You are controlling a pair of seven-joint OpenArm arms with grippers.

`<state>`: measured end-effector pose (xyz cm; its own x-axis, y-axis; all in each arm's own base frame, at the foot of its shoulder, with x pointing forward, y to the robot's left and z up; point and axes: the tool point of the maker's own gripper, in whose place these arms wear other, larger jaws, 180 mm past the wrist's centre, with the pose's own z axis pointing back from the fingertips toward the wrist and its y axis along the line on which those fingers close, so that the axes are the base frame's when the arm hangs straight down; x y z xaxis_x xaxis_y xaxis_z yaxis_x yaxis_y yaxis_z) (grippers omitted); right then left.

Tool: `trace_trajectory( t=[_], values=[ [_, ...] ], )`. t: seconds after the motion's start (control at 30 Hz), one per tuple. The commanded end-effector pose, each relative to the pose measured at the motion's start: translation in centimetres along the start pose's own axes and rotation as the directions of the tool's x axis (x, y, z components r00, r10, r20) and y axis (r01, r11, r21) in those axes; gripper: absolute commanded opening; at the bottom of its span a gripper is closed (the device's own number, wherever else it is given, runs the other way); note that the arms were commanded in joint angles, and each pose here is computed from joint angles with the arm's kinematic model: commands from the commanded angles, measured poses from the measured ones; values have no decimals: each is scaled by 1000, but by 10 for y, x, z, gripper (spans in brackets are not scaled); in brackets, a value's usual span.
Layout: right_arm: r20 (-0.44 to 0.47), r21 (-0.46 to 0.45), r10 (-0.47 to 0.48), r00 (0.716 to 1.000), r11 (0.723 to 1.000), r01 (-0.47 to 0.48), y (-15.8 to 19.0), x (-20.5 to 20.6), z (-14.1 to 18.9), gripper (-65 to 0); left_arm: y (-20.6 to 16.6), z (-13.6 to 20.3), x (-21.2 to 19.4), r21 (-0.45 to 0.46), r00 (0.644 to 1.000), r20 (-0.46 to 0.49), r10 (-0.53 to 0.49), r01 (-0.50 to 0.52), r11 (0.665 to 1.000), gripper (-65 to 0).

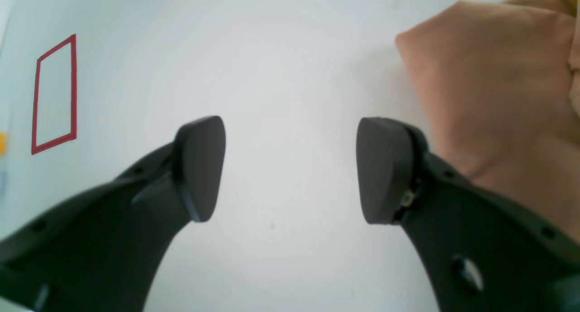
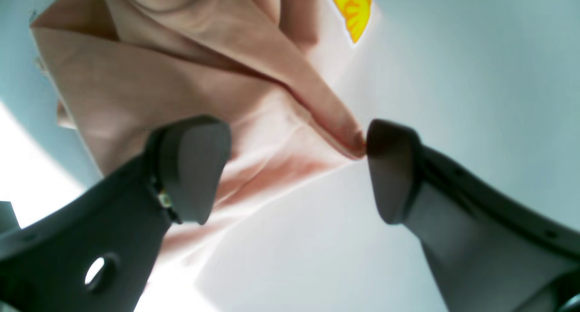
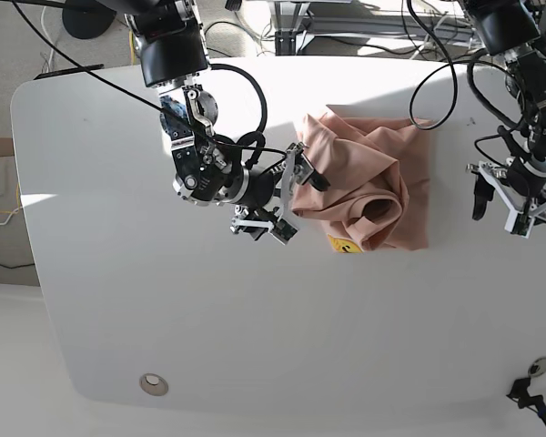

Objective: Fold the T-shirt properly
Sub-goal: 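Release the shirt and reposition the right gripper over the bundle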

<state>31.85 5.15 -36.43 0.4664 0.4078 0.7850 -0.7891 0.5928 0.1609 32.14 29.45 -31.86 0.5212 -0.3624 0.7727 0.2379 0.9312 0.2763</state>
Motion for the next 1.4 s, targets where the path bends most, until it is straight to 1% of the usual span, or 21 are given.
trace_trajectory(
  t=[0.0, 0.2, 0.27, 0.3, 0.4, 0.43, 0.47, 0.57, 0.67, 0.7, 0.77, 0.83, 1.0, 1.1, 1.13, 1.23, 1.37],
  values=[
    [70, 5, -1, 998, 1000, 1, 0, 19, 1, -161, 9, 4, 17, 19, 999, 53, -12, 11, 1000, -223],
    [77, 6, -7, 997, 1000, 7, 0, 19, 0, -162, 2, 3, 12, 3, 999, 40, -16, 16, 1000, -223],
    [96, -9, -31, 995, 999, 32, -6, 23, 3, -165, -3, 1, 12, -13, 999, 39, -23, 24, 1000, -223],
    [108, -11, -43, 993, 999, 45, -7, 25, 3, -181, -3, 1, 12, -13, 999, 39, -23, 24, 1000, -223],
    [121, -12, -53, 991, 998, 55, -7, 29, 3, -287, -3, 1, 12, -13, 999, 39, -23, 24, 1000, -223],
    [121, -11, -52, 991, 998, 54, -7, 29, 3, -311, -3, 1, 12, -13, 999, 39, -23, 24, 1000, -223],
    [121, -10, -53, 991, 998, 55, -6, 30, 2, -318, -3, 1, 12, -13, 999, 39, -23, 24, 1000, -223],
    [137, 4, -61, 989, 998, 61, 1, 36, -1, -317, -4, 1, 12, -15, 999, 40, -23, 23, 1000, -223],
    [139, -6, -63, 988, 998, 65, -2, 38, -1, -316, -6, 1, 8, -19, 999, 30, -22, 23, 1000, -223],
    [140, -13, -70, 988, 997, 72, -4, 38, -1, -304, -6, 2, 7, -20, 999, 27, -23, 23, 1000, -223],
    [141, -42, -101, 985, 993, 108, -10, 38, 0, -259, -7, 2, 5, -22, 999, 22, -23, 23, 999, -223],
    [142, -46, -111, 984, 992, 118, -12, 38, 0, -241, -7, 2, 5, -22, 999, 22, -23, 23, 999, -223],
    [137, -50, -115, 984, 991, 123, -12, 35, 0, -244, -7, 2, 4, -23, 1000, 21, -23, 23, 999, -223],
    [122, -34, -130, 984, 990, 135, -9, 29, -4, -250, -7, 2, 4, -23, 1000, 21, -23, 23, 999, -223],
    [110, -29, -138, 984, 989, 142, -9, 24, -7, -272, -7, 2, 4, -23, 1000, 22, -22, 22, 999, -223],
    [89, -18, -152, 984, 988, 155, -6, 17, -12, -365, -7, 2, 4, -23, 1000, 22, -22, 22, 999, -223],
    [90, -17, -153, 984, 988, 155, -6, 17, -12, -431, -7, 2, 4, -23, 1000, 22, -22, 22, 999, -223]
  ],
)
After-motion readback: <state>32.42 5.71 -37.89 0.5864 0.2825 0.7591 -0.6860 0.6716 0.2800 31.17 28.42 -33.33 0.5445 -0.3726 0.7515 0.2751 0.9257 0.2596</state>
